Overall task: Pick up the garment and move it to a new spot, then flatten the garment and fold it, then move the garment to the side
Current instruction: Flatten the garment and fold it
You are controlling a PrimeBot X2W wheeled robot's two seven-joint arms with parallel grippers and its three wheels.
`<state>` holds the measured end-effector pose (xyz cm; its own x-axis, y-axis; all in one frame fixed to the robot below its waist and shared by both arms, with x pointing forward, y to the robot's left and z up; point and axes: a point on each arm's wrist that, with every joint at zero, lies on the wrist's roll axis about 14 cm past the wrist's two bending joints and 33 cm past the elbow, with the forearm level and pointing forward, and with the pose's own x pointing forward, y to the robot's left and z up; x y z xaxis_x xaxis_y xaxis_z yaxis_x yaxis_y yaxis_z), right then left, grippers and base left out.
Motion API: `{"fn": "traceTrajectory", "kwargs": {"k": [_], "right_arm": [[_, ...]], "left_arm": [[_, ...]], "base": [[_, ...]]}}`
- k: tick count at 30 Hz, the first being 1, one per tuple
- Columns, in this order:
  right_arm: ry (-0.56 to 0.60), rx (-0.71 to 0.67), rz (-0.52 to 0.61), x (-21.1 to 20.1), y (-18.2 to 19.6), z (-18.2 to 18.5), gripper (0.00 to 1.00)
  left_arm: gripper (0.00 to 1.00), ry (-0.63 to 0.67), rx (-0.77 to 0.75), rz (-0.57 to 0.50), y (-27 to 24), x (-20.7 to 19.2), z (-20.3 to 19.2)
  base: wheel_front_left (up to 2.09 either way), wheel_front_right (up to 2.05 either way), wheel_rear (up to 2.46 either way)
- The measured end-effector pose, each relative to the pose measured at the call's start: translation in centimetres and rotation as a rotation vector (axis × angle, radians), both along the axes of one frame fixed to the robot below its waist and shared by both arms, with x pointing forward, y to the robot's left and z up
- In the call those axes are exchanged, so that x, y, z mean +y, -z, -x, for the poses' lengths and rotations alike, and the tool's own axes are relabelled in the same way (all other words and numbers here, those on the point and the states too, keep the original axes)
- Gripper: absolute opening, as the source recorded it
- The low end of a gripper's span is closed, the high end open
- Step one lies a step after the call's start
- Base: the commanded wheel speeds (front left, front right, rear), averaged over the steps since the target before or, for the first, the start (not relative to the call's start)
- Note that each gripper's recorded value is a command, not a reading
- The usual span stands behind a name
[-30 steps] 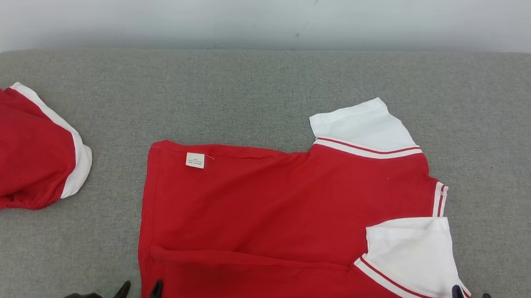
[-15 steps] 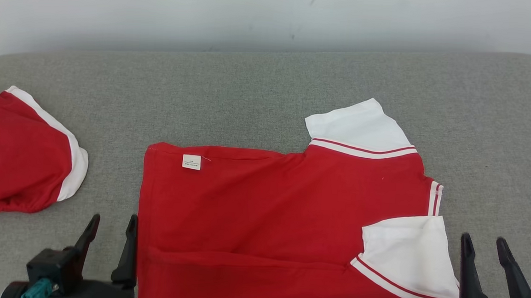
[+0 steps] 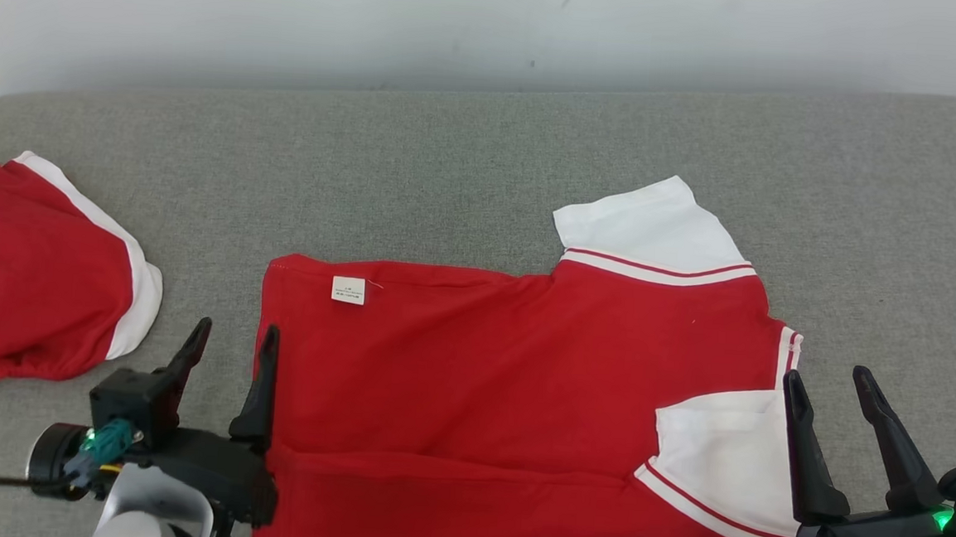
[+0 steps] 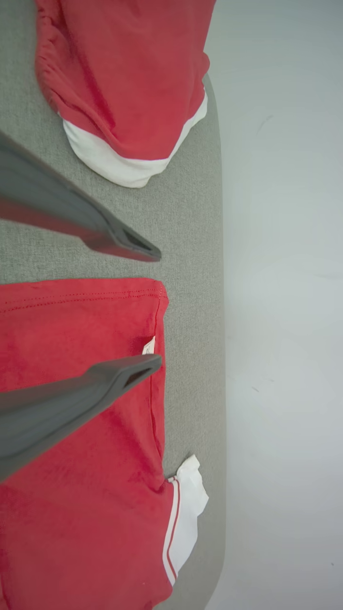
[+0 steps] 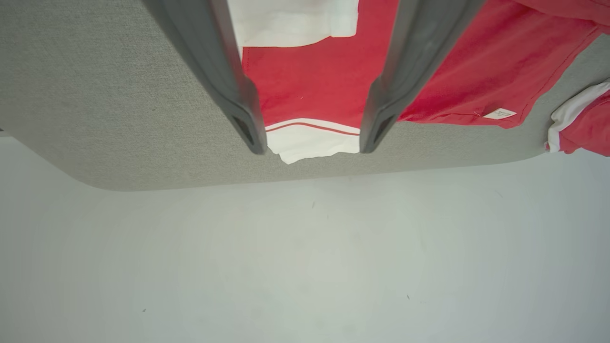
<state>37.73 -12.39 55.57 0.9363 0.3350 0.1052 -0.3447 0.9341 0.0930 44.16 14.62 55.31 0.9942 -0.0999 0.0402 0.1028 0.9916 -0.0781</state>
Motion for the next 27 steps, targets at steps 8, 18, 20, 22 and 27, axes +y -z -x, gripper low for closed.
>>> {"fn": "traceTrajectory", "kwargs": {"k": [8, 18, 20, 22, 27], "right_arm": [[-0.012, 0.012, 0.0, 0.3, 0.3, -0.3, 1.0], [-0.024, 0.039, -0.017, 0.6, 1.7, -1.6, 1.0], [-0.016, 0.051, -0.019, 0.3, 2.2, -1.8, 1.0], [-0.008, 0.058, -0.023, 0.1, 2.5, -2.1, 1.0], [0.005, 0.081, -0.026, -0.3, 3.6, -2.6, 1.0]], "left_arm": [[1.0, 0.089, 0.076, 0.002, 0.9, -1.8, -3.4], [1.0, 0.139, 0.271, 0.002, 6.1, -2.7, -8.7], [1.0, 0.136, 0.303, -0.003, 7.1, -2.6, -9.4], [1.0, 0.134, 0.337, 0.003, 8.2, -2.5, -10.0], [1.0, 0.134, 0.386, 0.021, 10.2, -2.6, -10.9]], "base": [[0.0, 0.0, 0.0], [0.0, 0.0, 0.0], [0.0, 0.0, 0.0], [0.0, 0.0, 0.0], [0.0, 0.0, 0.0]]}}
